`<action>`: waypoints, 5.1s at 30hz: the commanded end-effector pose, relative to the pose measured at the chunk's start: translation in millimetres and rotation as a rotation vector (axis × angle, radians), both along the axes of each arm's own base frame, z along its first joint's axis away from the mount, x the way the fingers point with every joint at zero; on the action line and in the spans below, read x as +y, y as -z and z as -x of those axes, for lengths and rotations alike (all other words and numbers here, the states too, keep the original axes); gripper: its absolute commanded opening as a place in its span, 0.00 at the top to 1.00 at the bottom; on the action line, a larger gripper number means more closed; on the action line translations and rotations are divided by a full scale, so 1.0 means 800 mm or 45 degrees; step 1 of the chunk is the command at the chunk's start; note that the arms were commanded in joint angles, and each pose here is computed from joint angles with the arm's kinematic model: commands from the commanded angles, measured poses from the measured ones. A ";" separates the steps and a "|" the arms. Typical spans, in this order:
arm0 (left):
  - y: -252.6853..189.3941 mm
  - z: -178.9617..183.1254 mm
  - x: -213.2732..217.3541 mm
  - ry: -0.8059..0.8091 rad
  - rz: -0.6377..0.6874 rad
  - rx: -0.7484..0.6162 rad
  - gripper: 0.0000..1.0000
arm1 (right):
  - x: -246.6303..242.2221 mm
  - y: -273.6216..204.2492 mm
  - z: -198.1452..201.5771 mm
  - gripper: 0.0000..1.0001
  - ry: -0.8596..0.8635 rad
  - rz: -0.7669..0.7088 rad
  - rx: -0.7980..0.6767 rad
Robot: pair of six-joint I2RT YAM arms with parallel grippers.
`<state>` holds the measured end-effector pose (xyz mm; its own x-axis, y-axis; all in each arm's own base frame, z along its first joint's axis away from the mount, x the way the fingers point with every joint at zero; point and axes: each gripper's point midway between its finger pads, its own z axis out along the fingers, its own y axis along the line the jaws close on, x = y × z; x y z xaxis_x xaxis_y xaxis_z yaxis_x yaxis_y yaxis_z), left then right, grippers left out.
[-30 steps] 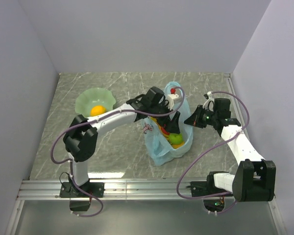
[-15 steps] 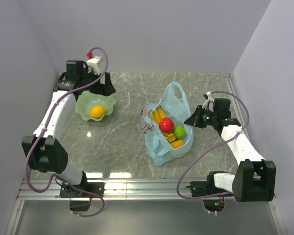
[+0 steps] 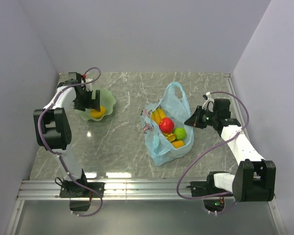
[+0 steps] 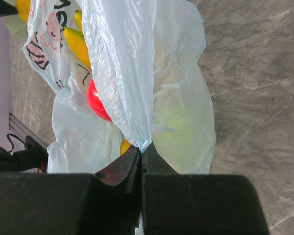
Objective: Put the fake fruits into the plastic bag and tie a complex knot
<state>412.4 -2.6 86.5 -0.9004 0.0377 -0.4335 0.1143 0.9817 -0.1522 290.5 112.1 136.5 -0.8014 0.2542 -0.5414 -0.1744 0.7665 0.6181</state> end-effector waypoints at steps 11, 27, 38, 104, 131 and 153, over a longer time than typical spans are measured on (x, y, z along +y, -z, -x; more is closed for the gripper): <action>0.012 -0.024 -0.023 0.232 0.083 -0.049 0.01 | 0.004 -0.010 -0.003 1.00 -0.049 0.001 -0.042; -0.006 -0.053 -0.031 0.289 0.108 -0.161 0.48 | 0.006 -0.004 -0.004 1.00 -0.059 -0.007 -0.020; -0.260 0.004 -0.277 0.810 0.617 -0.698 0.68 | 0.022 -0.010 0.010 1.00 -0.083 -0.138 -0.007; -0.153 0.161 -0.275 0.449 0.562 -0.360 0.01 | 0.081 -0.201 -0.064 0.18 -0.355 0.092 -0.636; -0.151 -0.057 -0.378 0.782 0.498 -0.411 0.91 | 0.069 -0.158 0.038 1.00 -0.340 -0.001 -0.441; -0.151 0.069 -0.234 0.191 0.881 -0.235 0.04 | 0.048 -0.173 0.032 1.00 -0.187 0.004 -0.511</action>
<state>363.1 -179.7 230.0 -0.7550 -0.1356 -0.6415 0.3912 0.6920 -0.6067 258.7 152.2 251.7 -0.6225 0.1283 -0.7720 -0.4794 0.7172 0.5058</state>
